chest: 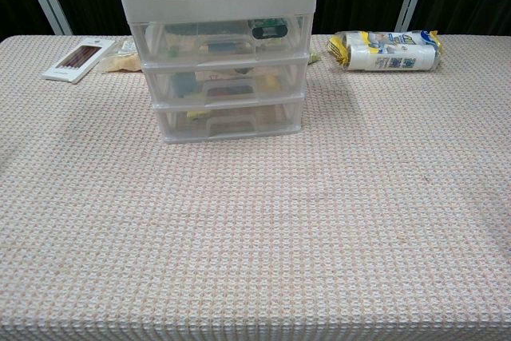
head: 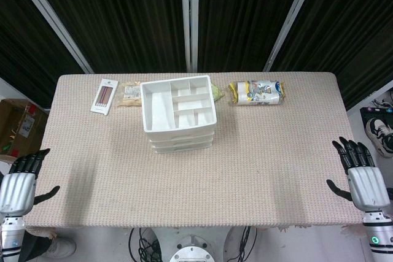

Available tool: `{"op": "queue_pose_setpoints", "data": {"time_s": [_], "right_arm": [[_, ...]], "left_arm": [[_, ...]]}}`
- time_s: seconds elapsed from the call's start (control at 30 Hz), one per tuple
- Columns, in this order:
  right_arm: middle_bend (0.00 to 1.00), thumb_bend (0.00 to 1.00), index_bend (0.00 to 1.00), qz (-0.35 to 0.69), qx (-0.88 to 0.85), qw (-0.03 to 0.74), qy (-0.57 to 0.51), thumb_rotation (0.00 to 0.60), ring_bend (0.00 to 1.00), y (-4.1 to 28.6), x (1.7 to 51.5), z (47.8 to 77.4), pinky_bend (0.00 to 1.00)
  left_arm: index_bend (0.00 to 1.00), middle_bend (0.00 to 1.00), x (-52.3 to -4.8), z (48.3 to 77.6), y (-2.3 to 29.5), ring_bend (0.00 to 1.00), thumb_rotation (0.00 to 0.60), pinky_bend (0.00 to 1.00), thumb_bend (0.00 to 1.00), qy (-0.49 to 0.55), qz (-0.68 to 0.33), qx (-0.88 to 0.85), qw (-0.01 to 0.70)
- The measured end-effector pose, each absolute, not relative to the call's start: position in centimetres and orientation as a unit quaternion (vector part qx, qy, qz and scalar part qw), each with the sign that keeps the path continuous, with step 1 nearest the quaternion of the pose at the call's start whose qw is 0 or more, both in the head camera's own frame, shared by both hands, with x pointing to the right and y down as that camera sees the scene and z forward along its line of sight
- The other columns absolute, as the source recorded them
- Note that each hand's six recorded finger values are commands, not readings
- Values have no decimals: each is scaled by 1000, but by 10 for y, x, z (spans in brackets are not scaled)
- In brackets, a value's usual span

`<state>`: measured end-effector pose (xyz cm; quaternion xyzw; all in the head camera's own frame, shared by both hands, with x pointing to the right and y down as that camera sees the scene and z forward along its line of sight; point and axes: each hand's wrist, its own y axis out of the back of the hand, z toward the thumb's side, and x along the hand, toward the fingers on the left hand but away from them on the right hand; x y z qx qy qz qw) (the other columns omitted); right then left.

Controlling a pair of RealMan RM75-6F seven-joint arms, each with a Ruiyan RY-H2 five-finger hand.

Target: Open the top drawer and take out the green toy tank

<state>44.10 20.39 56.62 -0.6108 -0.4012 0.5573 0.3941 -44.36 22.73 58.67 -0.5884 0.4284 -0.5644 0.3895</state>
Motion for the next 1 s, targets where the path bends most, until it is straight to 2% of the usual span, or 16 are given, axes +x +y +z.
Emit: {"op": "queue_pose_setpoints", "data": {"time_s": [0.2, 0.67, 0.8, 0.87, 1.0], "right_arm": [[0, 125, 0, 555, -615, 396, -397, 600, 0, 199, 436, 570, 0], [6, 125, 0, 513, -665, 368, -400, 600, 0, 204, 417, 575, 4], [99, 146, 0, 471, -720, 330, -388, 600, 19, 202, 386, 588, 144], [164, 163, 0, 451, -747, 310, -378, 600, 88, 198, 368, 595, 242], [340, 211, 0, 394, -807, 234, -372, 600, 299, 189, 326, 610, 487]], "left_arm": [[141, 176, -443, 587, 229, 180, 600, 209, 58, 420, -577, -596, 368], [142, 176, -440, 578, 234, 180, 600, 209, 57, 422, -576, -593, 373], [142, 176, -439, 576, 235, 180, 600, 209, 57, 423, -574, -593, 374], [146, 177, -439, 576, 235, 180, 600, 209, 57, 424, -574, -593, 374], [152, 180, -440, 575, 235, 180, 600, 209, 58, 423, -574, -592, 376]]}}
